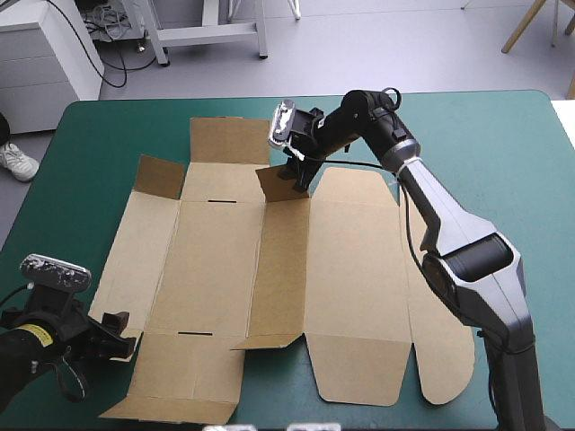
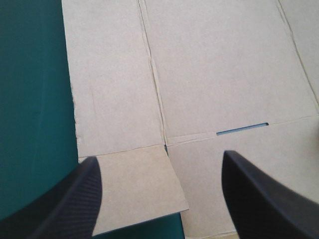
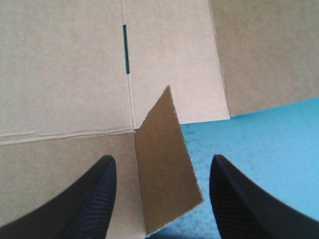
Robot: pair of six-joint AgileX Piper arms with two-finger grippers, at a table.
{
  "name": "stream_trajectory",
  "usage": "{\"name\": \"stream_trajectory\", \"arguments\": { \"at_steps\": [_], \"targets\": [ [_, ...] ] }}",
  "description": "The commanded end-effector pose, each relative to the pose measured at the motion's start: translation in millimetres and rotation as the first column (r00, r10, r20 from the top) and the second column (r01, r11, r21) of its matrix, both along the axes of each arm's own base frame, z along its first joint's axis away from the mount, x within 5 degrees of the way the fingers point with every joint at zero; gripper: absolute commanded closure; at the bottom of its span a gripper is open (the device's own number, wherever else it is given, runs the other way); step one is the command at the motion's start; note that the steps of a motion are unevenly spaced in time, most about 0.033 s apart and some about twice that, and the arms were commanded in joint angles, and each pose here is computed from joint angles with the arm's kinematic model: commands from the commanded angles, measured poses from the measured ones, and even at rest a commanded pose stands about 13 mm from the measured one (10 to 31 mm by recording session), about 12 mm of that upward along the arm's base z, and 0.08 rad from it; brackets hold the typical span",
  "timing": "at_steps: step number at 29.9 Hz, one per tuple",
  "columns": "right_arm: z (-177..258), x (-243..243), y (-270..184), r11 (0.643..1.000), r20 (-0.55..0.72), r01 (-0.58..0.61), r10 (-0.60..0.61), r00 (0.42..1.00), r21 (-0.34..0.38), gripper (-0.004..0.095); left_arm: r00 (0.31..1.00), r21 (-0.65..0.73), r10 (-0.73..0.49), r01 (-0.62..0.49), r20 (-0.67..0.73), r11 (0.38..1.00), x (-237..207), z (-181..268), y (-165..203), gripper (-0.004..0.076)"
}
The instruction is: Fold the box
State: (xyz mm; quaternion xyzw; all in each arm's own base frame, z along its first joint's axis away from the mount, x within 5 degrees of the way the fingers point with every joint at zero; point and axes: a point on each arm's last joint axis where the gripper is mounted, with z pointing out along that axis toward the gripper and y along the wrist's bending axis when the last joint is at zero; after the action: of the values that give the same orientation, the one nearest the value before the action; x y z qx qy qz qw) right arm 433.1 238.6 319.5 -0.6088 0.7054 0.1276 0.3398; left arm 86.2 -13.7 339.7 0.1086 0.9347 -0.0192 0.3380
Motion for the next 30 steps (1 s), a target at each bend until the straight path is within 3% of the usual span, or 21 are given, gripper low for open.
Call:
{"name": "stream_trajectory", "arguments": {
  "at_steps": [1, 7, 11, 13, 19, 26, 30],
  "targets": [
    [72, -23, -19, 0.987, 0.036, 0.134, -0.137, 0.99, 0.093, 0.0386, 0.999, -0.033, 0.011, -0.009, 0.043, 0.999, 2, 10, -2, 0.0238],
    [120, -40, -54, 0.895, -0.088, 0.379, -0.369, 0.925, 0.233, 0.0385, 0.999, -0.029, 0.012, -0.011, 0.037, 1.0, 8, 26, -2, 0.0234],
    [156, -59, -86, 0.792, -0.159, 0.516, -0.492, 0.856, 0.326, 0.0386, 0.999, -0.008, -0.005, 0.005, -0.052, 1.0, 24, 39, -5, 0.0227],
    [169, -71, -101, 0.767, -0.159, 0.541, -0.52, 0.839, 0.344, 0.0384, 0.997, 0.008, -0.025, 0.025, -0.075, 1.0, 33, 45, -6, 0.0217],
    [188, -120, -152, 0.697, -0.153, 0.637, -0.626, 0.765, 0.33, 0.0384, 0.999, 0.07, -0.003, 0.005, -0.036, 0.998, 63, 64, -4, 0.0216],
    [172, -182, -201, 0.598, -0.163, 0.75, -0.741, 0.652, 0.283, 0.0384, 0.992, 0.146, 0.076, -0.06, -0.101, 0.987, 86, 53, 2, 0.0216],
    [162, -203, -215, 0.55, -0.18, 0.789, -0.777, 0.604, 0.273, 0.0384, 0.974, 0.173, 0.186, -0.162, -0.131, 0.972, 94, 48, 21, 0.0216]
  ]
}}
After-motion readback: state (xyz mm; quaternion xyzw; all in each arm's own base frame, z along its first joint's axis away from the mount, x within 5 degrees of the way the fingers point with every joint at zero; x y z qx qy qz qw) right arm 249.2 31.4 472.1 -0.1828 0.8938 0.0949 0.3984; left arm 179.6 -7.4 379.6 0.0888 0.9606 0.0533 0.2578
